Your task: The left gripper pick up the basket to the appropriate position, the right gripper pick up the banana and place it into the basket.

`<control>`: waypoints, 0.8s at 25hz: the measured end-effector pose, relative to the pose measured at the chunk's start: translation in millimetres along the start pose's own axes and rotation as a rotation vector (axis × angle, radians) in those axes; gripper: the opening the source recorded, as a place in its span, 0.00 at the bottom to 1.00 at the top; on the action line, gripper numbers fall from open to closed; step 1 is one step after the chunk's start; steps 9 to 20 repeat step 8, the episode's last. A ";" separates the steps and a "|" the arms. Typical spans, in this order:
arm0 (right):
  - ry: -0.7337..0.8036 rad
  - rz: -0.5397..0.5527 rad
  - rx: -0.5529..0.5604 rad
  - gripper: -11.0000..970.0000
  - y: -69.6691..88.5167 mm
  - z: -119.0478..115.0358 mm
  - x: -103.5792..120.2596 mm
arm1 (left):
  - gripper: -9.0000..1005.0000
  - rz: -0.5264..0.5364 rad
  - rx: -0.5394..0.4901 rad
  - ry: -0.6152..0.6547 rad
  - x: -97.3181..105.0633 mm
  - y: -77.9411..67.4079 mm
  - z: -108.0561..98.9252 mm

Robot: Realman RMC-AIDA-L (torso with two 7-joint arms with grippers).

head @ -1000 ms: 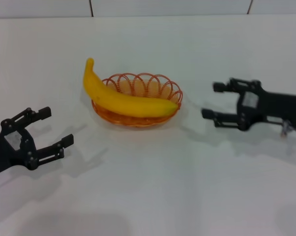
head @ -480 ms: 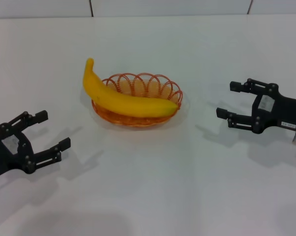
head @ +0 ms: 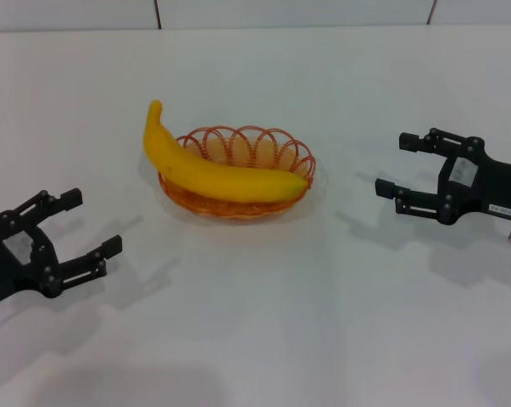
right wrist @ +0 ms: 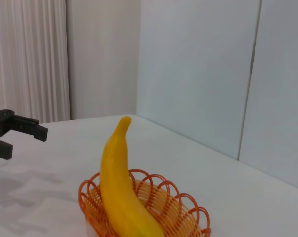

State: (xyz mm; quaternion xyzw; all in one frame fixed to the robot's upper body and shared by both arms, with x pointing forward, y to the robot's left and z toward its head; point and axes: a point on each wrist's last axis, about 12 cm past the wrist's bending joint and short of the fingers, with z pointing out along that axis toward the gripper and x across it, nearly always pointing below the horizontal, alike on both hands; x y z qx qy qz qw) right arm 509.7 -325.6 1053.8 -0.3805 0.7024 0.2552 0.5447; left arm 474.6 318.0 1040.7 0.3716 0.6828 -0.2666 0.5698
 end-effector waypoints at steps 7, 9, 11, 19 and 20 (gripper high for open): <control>-0.009 -0.006 -0.019 0.82 2.8 13.0 -3.7 | 0.89 0.013 0.004 -0.006 -1.5 0.3 3.2; -0.011 -0.008 -0.023 0.82 3.2 15.0 -4.5 | 0.89 0.015 0.005 -0.007 -1.7 0.3 3.6; -0.011 -0.008 -0.023 0.82 3.2 15.0 -4.5 | 0.89 0.015 0.005 -0.007 -1.7 0.3 3.6; -0.011 -0.008 -0.023 0.82 3.2 15.0 -4.5 | 0.89 0.015 0.005 -0.007 -1.7 0.3 3.6; -0.011 -0.008 -0.023 0.82 3.2 15.0 -4.5 | 0.89 0.015 0.005 -0.007 -1.7 0.3 3.6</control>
